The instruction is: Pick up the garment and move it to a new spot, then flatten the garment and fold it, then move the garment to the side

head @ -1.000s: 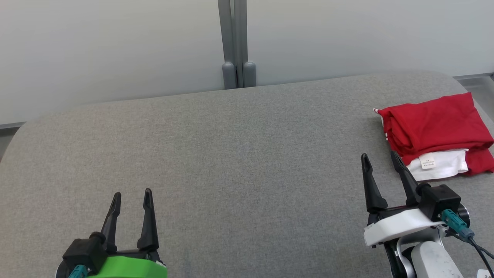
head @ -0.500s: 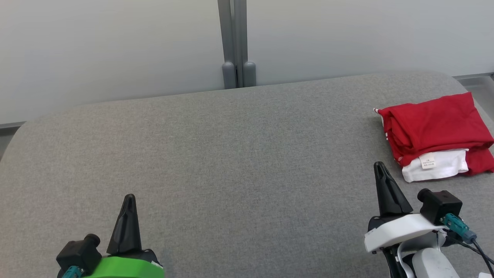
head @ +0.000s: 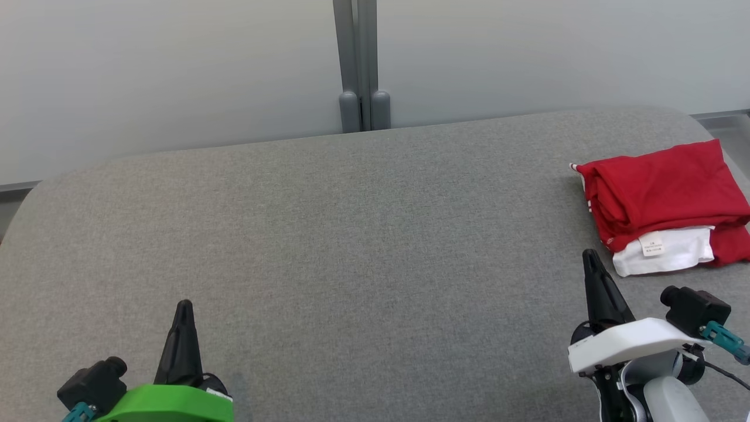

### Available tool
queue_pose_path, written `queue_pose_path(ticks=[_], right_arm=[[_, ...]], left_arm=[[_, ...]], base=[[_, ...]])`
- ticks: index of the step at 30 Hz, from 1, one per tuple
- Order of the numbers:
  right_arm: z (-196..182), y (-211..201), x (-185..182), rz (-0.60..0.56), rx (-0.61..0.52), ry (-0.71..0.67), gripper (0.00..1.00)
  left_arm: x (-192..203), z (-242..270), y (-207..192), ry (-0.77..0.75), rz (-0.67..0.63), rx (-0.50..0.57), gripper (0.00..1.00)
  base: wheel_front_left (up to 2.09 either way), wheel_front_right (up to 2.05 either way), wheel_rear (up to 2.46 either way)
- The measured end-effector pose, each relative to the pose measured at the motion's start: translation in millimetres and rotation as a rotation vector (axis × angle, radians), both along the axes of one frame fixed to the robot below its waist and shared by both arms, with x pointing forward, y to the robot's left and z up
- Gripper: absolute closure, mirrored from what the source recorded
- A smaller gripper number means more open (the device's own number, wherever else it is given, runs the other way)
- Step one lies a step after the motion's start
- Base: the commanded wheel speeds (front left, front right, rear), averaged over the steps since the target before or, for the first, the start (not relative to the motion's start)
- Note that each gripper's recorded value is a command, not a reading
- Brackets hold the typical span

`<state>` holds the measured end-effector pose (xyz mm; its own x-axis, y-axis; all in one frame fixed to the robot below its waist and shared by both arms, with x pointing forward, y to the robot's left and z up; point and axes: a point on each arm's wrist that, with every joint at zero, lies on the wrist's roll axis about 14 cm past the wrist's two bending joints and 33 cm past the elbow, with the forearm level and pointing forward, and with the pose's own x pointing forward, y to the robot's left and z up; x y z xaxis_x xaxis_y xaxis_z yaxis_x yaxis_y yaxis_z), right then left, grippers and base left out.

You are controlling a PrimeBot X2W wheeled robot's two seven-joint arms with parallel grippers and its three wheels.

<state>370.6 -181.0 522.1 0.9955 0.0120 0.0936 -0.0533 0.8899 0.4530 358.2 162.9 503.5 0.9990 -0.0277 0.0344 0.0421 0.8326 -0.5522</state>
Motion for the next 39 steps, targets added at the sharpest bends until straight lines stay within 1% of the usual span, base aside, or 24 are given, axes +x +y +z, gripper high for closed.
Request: queue_pose_path(ticks=[18,39], right_arm=[[-9,-10,3,-0.018,0.269,0.053,1.0],[-13,-15,7,-0.017,0.526,0.08,1.0]], left_arm=[[8,-4,10,0.047,0.02,-0.241,1.0],[15,-6,18,0.074,0.028,-0.469,1.0]], base=[[0.0,0.0,0.0],[0.0,0.0,0.0]])
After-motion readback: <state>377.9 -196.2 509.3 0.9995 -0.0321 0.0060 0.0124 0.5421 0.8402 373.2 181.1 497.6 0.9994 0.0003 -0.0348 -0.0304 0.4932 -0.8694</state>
